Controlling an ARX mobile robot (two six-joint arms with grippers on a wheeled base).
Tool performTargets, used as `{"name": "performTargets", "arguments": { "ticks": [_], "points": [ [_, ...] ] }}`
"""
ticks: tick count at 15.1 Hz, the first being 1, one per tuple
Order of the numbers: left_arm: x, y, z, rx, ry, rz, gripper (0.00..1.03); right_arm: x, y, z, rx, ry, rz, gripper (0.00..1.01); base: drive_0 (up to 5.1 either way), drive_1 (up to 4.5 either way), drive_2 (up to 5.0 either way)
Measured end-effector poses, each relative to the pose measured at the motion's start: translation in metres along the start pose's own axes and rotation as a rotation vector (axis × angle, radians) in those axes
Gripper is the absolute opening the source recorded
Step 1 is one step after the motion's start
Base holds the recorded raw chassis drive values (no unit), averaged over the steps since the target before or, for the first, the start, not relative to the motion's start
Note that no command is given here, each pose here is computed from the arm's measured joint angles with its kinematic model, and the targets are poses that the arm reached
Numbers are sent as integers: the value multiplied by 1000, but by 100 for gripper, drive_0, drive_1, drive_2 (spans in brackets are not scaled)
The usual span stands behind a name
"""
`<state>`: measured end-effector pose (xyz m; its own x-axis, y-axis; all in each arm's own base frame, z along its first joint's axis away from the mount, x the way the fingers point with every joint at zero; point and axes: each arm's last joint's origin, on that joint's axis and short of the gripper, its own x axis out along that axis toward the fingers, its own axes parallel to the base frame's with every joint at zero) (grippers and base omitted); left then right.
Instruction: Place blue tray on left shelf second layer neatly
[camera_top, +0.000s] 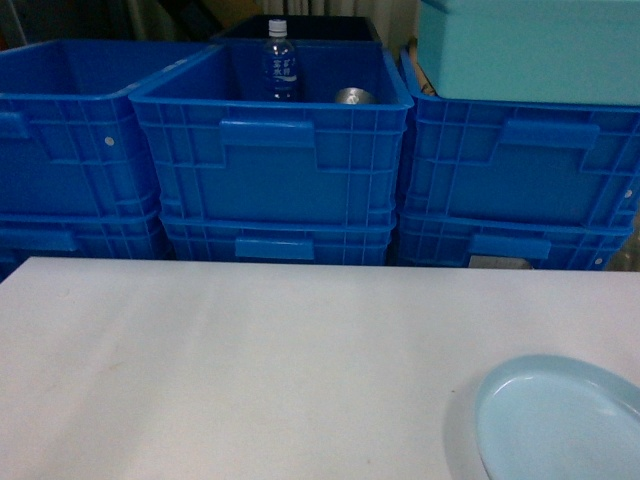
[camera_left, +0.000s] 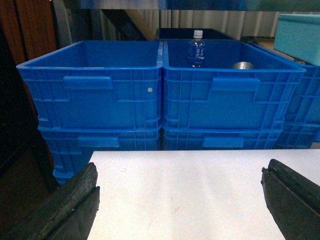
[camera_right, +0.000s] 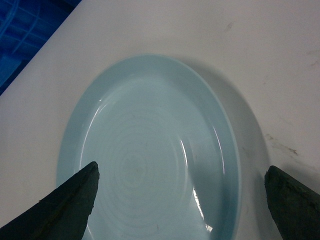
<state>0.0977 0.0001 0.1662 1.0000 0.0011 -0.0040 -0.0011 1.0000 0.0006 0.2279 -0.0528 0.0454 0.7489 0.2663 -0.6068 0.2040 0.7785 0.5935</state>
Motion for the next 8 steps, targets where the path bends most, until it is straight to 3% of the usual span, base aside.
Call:
{"name": "performTargets", "arguments": {
  "ticks": [4, 8],
  "points": [
    [0, 0, 0, 0, 0, 0, 98, 13, 11, -10, 3, -4, -33, 98, 0, 0, 0],
    [0, 0, 0, 0, 0, 0, 98, 17, 12, -13, 8, -23, -44, 98, 0, 0, 0]
  ]
}}
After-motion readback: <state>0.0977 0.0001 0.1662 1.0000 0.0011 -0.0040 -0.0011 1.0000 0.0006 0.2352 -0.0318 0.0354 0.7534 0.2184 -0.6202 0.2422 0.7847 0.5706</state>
